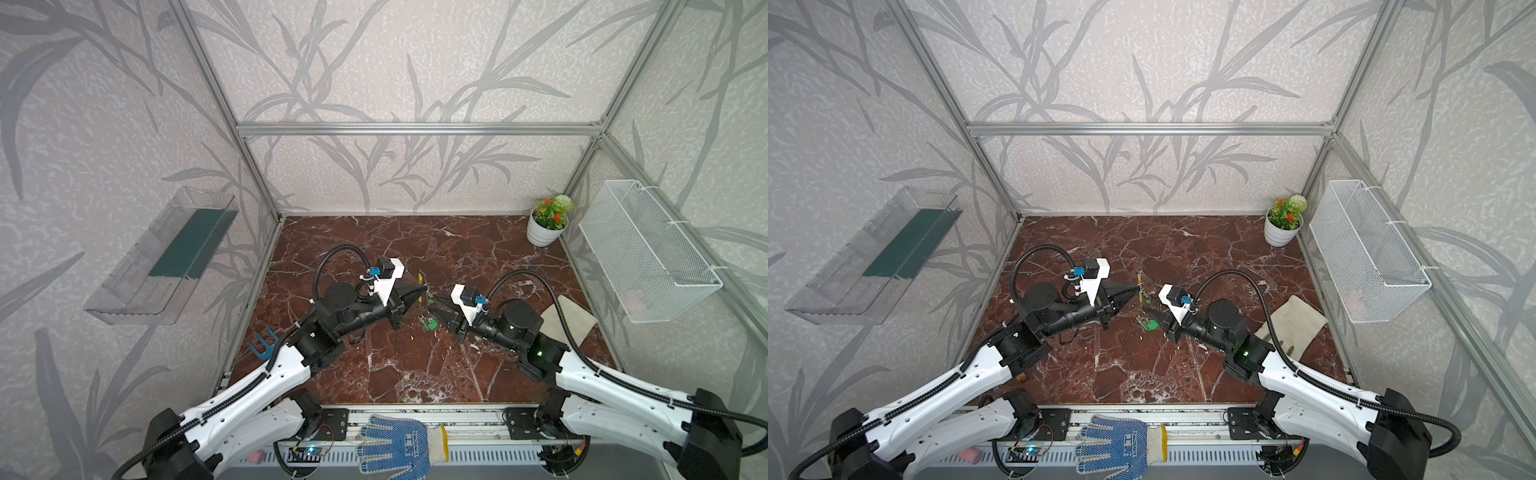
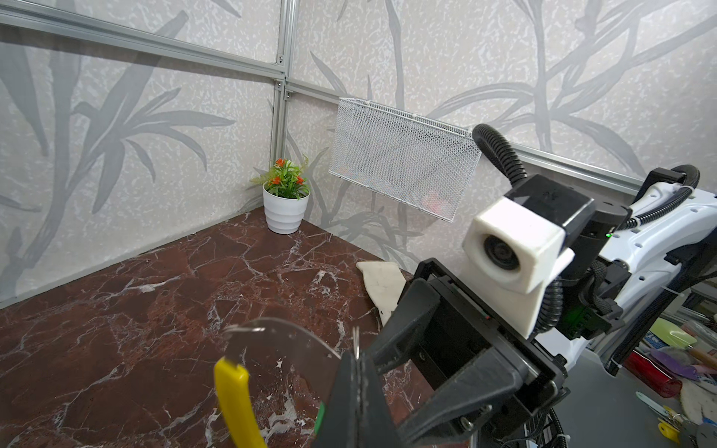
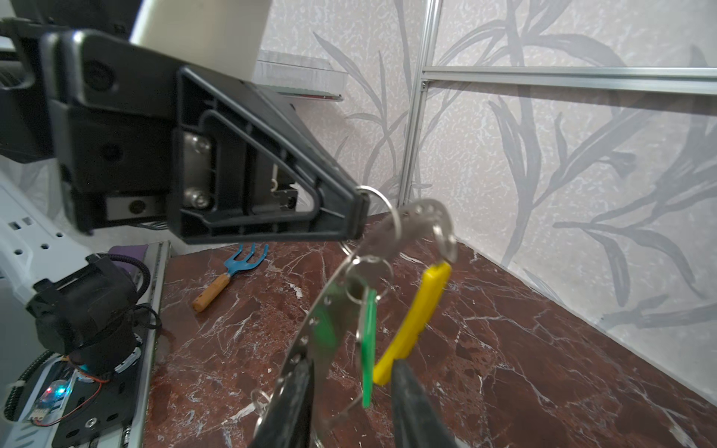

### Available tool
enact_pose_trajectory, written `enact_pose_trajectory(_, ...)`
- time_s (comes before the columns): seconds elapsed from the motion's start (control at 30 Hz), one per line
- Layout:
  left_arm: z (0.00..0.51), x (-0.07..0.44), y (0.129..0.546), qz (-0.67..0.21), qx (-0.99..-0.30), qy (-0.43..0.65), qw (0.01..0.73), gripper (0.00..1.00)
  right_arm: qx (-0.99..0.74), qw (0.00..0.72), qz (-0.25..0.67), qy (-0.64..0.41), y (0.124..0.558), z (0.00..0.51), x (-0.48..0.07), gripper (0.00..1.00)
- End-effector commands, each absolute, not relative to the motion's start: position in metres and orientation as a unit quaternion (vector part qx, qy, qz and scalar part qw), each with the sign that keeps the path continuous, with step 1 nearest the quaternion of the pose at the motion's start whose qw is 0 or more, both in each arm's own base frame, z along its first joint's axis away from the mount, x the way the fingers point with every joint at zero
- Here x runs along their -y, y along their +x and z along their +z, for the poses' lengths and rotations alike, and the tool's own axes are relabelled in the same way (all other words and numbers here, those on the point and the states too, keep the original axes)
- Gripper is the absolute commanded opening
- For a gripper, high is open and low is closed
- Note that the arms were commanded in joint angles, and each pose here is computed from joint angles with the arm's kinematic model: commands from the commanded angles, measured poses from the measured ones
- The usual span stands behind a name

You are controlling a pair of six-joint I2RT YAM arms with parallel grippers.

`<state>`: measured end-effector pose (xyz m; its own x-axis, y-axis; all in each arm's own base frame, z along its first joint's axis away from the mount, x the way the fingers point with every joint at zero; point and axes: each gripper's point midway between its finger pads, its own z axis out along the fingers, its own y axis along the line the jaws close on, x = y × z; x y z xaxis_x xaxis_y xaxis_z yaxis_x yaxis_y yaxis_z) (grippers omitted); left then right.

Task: Put the keys on the keyring

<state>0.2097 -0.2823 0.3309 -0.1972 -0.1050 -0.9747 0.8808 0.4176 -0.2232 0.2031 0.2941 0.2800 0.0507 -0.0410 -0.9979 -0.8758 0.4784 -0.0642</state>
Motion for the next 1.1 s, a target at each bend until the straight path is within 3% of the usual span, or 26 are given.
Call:
enact_pose_trajectory(0.0,0.3455,0.2823,0.2050,-0.456,-0.612,0.307,0.569,0.00,-0.581,0.640,0.333,-0.378,0.2050,0.3009,-0.2941,0.35)
enact_pose_trajectory(0.33,0.3426,0.2857,0.2040,-0.459,-0.613,0.311,0.563,0.00,-0.566,0.649,0.333,-0.384,0.2044,0.3052,-0.2967,0.30)
enact_pose_trajectory(0.8,0.3411,0.2864,0.2025,-0.458,-0.617,0.315,0.558,0.00,-0.551,0.662,0.332,-0.386,0.2045,0.3065,-0.2981,0.01)
enact_pose_trajectory(1.07,0.3396,0.2854,0.2013,-0.456,-0.619,0.316,0.555,0.00,-0.565,0.659,0.319,-0.380,0.2077,0.3093,-0.2928,0.00)
